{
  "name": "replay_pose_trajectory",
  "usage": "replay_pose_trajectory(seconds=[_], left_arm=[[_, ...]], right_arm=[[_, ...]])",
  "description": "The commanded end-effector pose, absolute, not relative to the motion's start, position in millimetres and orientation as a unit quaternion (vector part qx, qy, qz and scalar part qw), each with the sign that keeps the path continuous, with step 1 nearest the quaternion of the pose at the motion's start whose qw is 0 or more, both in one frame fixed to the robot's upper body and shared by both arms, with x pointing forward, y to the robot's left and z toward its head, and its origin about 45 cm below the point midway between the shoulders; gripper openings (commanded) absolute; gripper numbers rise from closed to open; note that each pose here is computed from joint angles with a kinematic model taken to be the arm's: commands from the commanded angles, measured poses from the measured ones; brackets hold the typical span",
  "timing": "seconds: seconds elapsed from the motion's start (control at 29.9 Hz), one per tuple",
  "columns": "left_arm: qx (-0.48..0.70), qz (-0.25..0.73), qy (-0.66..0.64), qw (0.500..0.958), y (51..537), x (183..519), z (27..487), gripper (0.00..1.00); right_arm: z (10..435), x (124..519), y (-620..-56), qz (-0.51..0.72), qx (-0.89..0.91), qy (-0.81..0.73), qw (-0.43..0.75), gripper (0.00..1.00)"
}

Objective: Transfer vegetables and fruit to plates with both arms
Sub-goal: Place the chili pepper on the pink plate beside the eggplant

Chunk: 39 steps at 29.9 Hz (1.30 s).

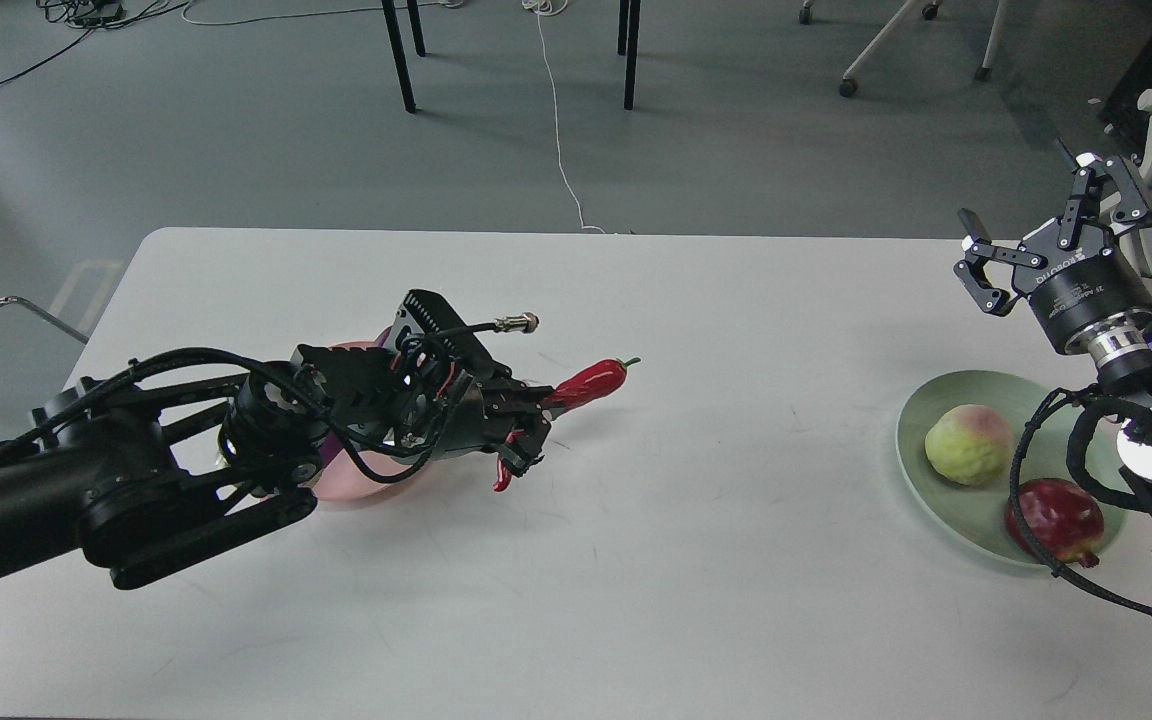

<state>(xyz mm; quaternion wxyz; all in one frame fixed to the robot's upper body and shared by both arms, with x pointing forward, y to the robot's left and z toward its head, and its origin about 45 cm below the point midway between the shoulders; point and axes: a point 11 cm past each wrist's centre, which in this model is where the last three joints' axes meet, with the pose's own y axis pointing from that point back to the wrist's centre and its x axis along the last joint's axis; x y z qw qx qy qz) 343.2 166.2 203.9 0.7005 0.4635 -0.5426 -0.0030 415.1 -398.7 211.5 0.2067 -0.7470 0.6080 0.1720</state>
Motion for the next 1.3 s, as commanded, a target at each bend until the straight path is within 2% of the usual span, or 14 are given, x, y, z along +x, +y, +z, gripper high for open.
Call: replay_pose_trajectory(seconds=[0.0, 0.17, 0.43, 0.53, 0.7, 0.77, 0.87, 0.97, 1.0, 1.14, 1.27], left_arm=[[0.506, 0.03, -0.522, 0.686, 225.4, 352.4, 222.1, 0.15], [0.538, 0.035, -0.498, 0.679, 267.4, 348.2, 211.3, 0.16], [0.541, 0.035, -0.482, 0.688, 272.5, 341.5, 195.3, 0.21], [0.548, 0.038, -0.475, 0.687, 278.0, 342.7, 191.4, 0.27], [0.57, 0.033, -0.456, 0.682, 295.3, 341.6, 175.9, 0.28], [0.569, 0.034, -0.457, 0.683, 294.5, 341.7, 175.9, 0.32], [0.565, 0.035, -0.459, 0.685, 290.4, 342.2, 176.1, 0.46], [0.557, 0.039, -0.462, 0.689, 282.8, 344.0, 177.0, 0.69], [0.555, 0.04, -0.463, 0.689, 282.3, 344.5, 177.7, 0.73], [0.54, 0.064, -0.469, 0.696, 280.5, 347.4, 183.5, 0.84], [0.535, 0.078, -0.462, 0.703, 282.3, 349.6, 187.7, 0.86]], right_arm=[[212.3, 415.6, -398.3, 0.171, -0.747, 0.607, 0.207, 0.98], [210.2, 414.5, -399.3, 0.173, -0.746, 0.609, 0.205, 0.98], [210.8, 415.8, -395.4, 0.174, -0.748, 0.606, 0.208, 0.98], [210.5, 415.2, -397.4, 0.173, -0.747, 0.607, 0.207, 0.98], [210.2, 415.2, -396.7, 0.174, -0.747, 0.607, 0.207, 0.98], [209.9, 415.3, -396.0, 0.174, -0.748, 0.606, 0.207, 0.98], [209.2, 415.3, -395.1, 0.175, -0.748, 0.606, 0.206, 0.98], [209.6, 415.8, -394.3, 0.175, -0.748, 0.605, 0.208, 0.98], [209.6, 415.8, -394.3, 0.175, -0.748, 0.605, 0.208, 0.98], [210.9, 416.1, -395.5, 0.174, -0.748, 0.606, 0.208, 0.98], [210.6, 416.0, -395.2, 0.174, -0.748, 0.606, 0.207, 0.98]])
